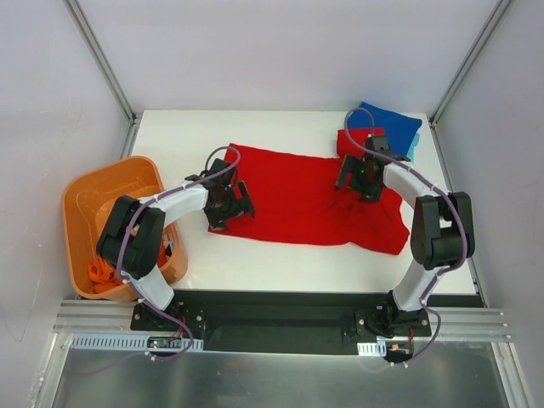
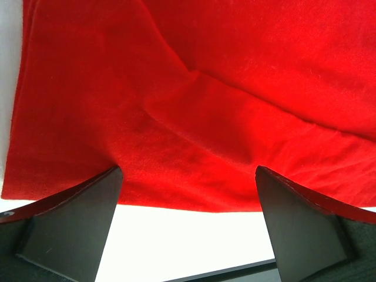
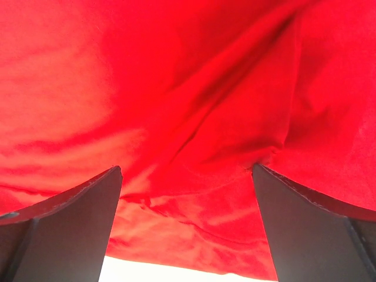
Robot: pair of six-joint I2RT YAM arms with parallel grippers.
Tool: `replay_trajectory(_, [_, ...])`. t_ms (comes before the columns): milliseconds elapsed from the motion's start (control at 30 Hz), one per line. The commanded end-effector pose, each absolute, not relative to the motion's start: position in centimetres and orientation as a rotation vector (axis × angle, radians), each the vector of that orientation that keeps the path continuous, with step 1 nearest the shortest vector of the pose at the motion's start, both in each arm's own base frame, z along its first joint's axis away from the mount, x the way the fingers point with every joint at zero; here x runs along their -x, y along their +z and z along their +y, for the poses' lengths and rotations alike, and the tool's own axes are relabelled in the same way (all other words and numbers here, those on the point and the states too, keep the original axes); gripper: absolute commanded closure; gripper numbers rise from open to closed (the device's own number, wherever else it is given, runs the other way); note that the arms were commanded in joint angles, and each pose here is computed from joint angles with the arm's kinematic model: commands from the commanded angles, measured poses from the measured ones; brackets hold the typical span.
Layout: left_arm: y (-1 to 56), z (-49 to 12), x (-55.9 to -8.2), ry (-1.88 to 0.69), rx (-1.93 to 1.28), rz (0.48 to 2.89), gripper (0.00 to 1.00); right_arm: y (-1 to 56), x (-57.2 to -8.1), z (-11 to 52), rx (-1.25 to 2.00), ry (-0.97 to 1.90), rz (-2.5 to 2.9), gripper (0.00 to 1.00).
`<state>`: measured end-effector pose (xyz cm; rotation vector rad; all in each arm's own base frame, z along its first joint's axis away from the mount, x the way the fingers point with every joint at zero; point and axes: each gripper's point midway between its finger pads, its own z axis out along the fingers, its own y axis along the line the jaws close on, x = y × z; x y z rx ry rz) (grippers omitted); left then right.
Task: Fold and stack the t-shirts
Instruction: Fold the tshirt
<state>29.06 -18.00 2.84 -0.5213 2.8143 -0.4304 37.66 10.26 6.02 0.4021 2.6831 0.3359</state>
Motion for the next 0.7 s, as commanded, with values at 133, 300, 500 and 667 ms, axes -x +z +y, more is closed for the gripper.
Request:
replay_trajectory(133, [1.7, -16.2, -27.8, -0.349, 0.538, 2.847, 0.01, 6.0, -39.1, 10.5, -0.358, 0.340, 2.689, 0.03])
replay_trajectory(300, [2.0, -16.4, -28.0, -0.368, 0.534, 2.841, 0.01, 6.3, -37.5, 8.4, -0.372, 0.183, 2.715, 0.03])
replay_trajectory(500, [2.0, -16.3, -27.6, -0.371, 0.539, 2.843, 0.01, 4.4, -34.9, 6.2, -0.448, 0.025, 2.767, 0.08])
replay_trajectory(667, [1.9, -16.4, -27.4, -0.379, 0.541, 2.852, 0.01, 4.0, -35.3, 6.2, -0.486, 0.028, 2.760, 0.41])
